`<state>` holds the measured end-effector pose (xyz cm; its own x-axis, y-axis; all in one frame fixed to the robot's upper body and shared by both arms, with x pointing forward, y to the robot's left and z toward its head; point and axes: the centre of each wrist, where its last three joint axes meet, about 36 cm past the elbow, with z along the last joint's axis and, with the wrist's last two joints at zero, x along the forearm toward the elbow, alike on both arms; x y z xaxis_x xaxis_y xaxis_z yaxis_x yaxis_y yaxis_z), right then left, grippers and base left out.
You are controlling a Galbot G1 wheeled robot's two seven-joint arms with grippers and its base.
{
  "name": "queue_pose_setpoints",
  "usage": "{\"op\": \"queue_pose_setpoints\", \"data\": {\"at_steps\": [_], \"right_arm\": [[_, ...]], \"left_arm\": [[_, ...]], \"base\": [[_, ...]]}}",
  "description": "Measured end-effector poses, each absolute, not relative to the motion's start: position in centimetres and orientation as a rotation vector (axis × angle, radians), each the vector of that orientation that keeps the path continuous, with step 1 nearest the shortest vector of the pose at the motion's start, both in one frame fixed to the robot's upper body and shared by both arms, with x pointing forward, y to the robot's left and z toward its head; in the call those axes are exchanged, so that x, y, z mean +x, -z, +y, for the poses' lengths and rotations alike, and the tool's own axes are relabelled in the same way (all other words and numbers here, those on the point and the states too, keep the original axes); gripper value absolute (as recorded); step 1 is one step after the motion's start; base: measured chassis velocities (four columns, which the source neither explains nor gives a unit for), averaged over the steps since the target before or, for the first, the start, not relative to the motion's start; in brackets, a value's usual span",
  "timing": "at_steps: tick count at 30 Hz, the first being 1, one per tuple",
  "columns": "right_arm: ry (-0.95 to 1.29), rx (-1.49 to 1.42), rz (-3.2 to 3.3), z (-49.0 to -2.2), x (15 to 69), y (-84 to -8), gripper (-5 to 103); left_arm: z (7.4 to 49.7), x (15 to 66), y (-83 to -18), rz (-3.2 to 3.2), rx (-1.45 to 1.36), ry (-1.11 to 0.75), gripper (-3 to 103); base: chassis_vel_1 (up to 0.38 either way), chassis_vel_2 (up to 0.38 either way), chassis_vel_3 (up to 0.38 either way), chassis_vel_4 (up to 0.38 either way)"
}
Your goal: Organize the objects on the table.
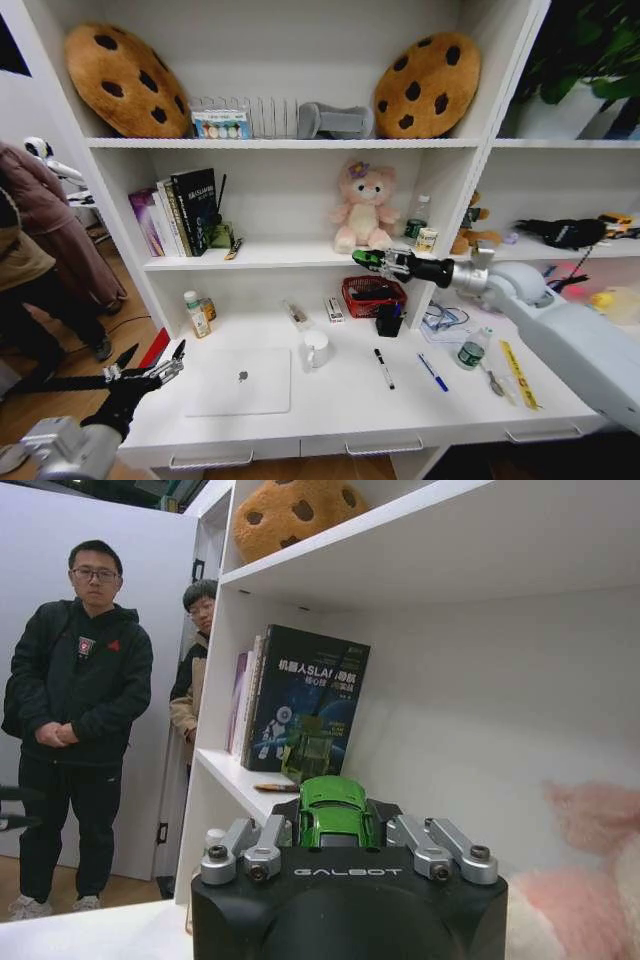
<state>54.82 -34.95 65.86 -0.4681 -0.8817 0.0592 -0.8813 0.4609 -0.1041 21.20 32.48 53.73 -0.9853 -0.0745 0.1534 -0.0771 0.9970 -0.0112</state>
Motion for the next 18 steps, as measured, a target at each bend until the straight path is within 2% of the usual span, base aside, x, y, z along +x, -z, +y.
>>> {"op": "queue_pose_setpoints", "data": {"at_steps": [10, 18], "right_arm": [[0.197, -1.728, 2.73, -26.9, 64.4, -65.3, 36], [0.279, -1.721, 2.792, -23.3, 69.1, -65.0, 36]], "left_arm": [[32.5, 21.2, -53.7, -2.986, 0.114, -0.026, 100], [32.5, 21.2, -53.7, -2.986, 0.114, -0.026, 100]], "base": [[0.0, 0.0, 0.0, 0.0], [0.0, 0.0, 0.0, 0.0]]}}
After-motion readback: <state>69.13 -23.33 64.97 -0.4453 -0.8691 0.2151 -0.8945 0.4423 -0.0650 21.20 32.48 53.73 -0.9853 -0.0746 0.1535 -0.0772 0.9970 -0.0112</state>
